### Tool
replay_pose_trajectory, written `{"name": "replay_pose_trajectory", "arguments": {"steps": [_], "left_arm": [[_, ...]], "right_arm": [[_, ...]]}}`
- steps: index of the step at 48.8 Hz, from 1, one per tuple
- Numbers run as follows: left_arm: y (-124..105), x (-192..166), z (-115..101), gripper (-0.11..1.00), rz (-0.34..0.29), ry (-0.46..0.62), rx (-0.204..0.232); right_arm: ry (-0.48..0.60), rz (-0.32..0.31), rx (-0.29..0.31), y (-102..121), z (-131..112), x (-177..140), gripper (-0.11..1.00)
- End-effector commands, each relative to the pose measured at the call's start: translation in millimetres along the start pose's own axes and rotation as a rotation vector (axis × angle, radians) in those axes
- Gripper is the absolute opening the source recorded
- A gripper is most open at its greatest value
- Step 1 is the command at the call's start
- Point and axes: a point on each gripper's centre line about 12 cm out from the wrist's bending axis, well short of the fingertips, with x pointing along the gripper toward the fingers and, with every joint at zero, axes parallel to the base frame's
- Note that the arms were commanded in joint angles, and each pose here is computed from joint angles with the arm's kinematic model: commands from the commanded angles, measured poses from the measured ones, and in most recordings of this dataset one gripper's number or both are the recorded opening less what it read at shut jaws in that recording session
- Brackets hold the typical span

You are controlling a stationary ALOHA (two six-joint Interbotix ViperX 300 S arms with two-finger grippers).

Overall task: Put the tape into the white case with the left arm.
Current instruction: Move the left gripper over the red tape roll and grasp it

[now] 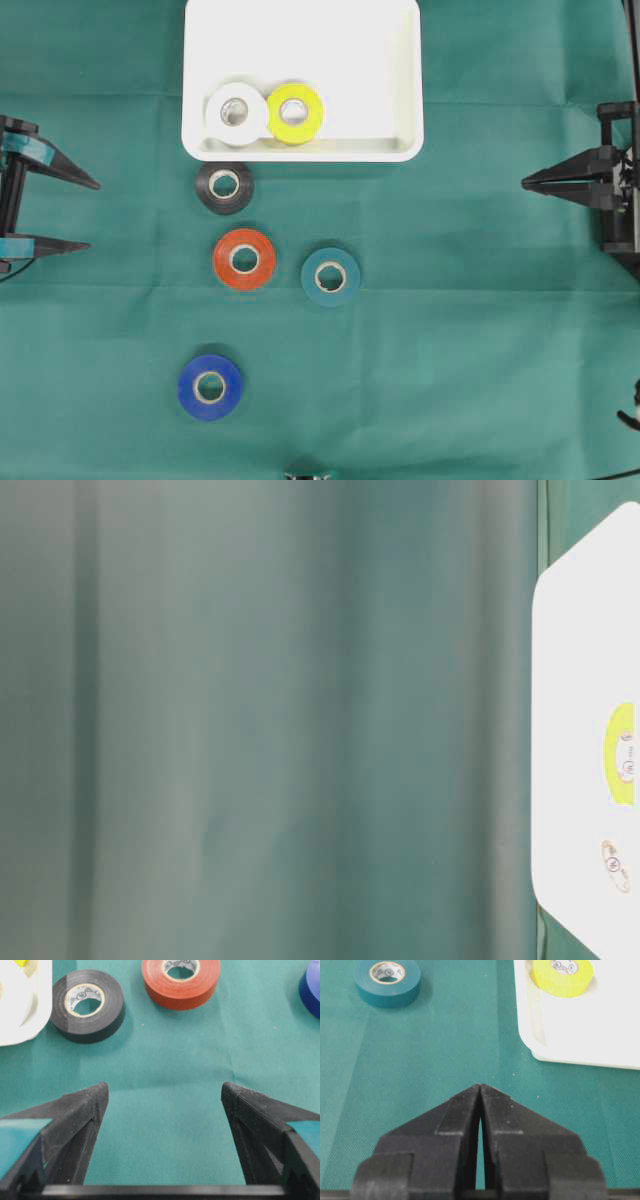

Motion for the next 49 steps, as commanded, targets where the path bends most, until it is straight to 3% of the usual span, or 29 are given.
{"name": "replay_pose_trajectory", "arguments": {"steps": [1,18,31,49], "left_arm": [[0.0,3.1,16.8,0.90,-0.001,-0.040,0.005],[7.1,43.9,33.3,0.90,0.023,0.061,0.000],[18.8,83.5,47.8,0.89,0.042,0.143,0.113],[25.0,143.7,67.7,0.89,0.039,0.206,0.107]], "right_arm": [[-0.018,-0.001,-0.001,-0.1,6.3,0.1,-0.10],[-0.018,-0.001,-0.002,-0.1,6.3,0.1,-0.10],[-0.017,-0.001,-0.001,-0.1,5.7,0.2,-0.10],[-0.018,-0.002,0.000,-0.3,5.8,0.2,-0.10]]}}
